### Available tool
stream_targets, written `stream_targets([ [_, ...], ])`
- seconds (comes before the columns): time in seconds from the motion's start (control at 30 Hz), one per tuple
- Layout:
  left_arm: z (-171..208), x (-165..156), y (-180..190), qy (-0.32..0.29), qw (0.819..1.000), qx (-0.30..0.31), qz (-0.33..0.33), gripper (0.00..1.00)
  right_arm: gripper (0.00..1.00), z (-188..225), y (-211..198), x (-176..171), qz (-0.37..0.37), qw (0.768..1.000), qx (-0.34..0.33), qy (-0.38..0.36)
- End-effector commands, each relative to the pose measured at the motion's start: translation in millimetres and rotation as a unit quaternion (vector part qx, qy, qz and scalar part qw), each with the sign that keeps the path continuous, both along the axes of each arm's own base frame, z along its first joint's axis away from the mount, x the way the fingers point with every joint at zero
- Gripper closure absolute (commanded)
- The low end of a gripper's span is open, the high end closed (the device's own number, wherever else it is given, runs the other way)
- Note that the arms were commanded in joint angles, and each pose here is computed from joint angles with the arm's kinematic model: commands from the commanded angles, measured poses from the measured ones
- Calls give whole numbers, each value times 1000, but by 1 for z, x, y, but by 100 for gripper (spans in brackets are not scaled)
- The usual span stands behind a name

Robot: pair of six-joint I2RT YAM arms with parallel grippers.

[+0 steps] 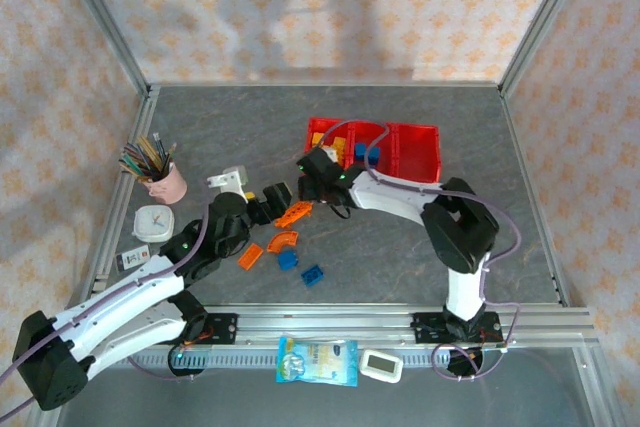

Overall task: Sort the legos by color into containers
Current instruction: Pick up the lego from the center of the table.

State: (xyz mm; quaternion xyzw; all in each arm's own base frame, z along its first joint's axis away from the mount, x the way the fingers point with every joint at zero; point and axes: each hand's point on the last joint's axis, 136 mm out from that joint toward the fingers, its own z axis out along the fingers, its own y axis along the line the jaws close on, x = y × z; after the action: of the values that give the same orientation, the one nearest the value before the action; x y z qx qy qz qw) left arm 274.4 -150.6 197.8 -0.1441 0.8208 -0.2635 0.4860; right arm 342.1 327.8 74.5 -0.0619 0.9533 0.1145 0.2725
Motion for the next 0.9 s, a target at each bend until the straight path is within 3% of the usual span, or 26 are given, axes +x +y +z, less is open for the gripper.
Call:
stream_targets([
  [0.0,-8,-1,15,7,999,10,31,1,31,4,8,13,-13,1000,-8,-18],
  [0.5,-8,0,18,5,999,14,35,1,31,-31,27,39,-16,999,-49,-14],
  [0.87,-10,0,17,7,999,13,33,1,50,-27,26,42,-14,998,-54,-21],
])
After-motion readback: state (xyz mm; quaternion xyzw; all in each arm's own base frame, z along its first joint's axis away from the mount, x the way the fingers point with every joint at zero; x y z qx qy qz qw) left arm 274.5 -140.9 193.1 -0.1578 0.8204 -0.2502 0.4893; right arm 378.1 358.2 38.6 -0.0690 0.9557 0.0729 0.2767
